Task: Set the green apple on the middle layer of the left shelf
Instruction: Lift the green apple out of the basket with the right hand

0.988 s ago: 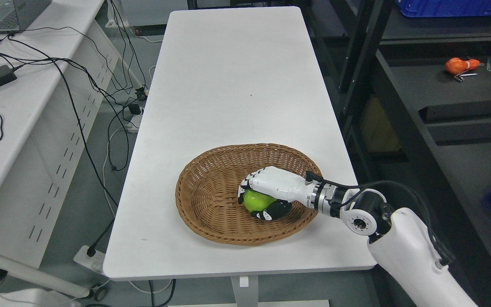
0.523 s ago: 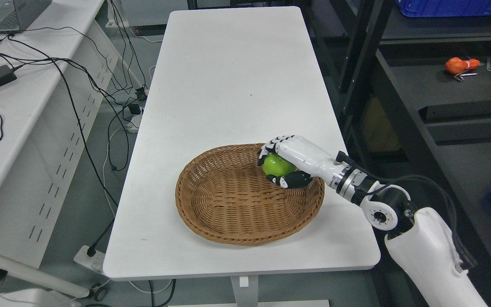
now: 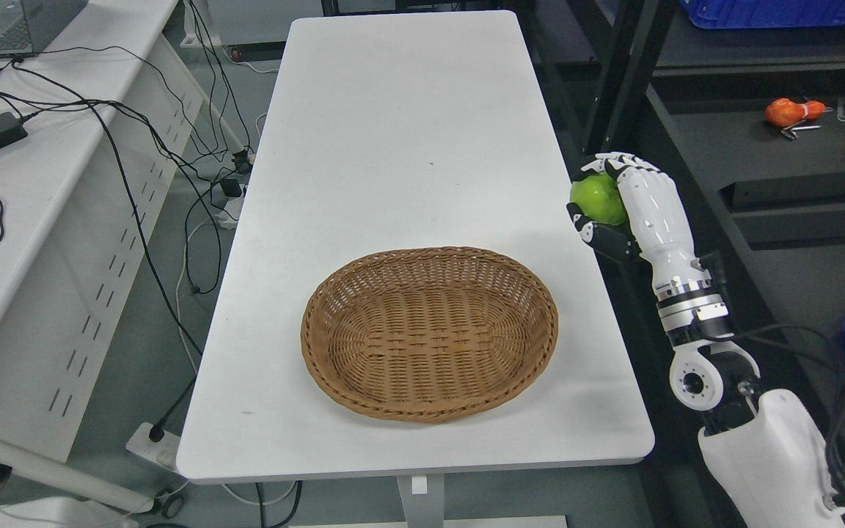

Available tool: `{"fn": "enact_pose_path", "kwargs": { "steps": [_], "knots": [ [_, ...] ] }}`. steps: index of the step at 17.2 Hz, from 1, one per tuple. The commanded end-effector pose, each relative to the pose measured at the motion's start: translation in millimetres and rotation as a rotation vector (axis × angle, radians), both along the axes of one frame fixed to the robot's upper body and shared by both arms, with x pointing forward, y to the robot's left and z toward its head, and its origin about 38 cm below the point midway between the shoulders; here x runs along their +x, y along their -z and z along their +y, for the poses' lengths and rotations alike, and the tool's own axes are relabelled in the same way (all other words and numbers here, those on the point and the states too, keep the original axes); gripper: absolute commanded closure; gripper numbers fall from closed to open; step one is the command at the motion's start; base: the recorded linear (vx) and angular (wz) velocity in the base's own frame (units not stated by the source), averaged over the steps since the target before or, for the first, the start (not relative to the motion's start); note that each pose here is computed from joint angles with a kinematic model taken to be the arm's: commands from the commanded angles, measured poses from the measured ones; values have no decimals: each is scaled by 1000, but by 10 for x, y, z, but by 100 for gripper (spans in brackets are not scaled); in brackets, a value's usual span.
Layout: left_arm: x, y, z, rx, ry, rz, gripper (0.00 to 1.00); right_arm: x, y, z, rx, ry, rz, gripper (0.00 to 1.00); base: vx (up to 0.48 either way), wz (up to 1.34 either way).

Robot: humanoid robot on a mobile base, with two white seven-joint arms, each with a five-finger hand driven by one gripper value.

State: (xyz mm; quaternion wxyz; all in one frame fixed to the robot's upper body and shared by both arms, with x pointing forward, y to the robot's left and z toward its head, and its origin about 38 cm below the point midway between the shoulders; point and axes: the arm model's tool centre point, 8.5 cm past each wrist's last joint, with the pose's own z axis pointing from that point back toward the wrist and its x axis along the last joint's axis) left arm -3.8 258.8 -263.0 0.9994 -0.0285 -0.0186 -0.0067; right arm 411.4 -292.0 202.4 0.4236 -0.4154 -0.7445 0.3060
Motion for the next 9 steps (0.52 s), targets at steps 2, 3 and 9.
{"fn": "enact_pose_path", "kwargs": {
  "steps": [2, 3, 9],
  "knots": [
    [1, -9, 112, 18, 1, 0, 0, -188, 69, -88, 79, 64, -18, 100, 0, 0],
    [1, -9, 112, 18, 1, 0, 0, -194, 81, -89, 79, 65, -15, 100, 0, 0],
    [1, -9, 112, 18, 1, 0, 0, -260, 169, -90, 90, 71, 3, 100, 0, 4]
  ]
}}
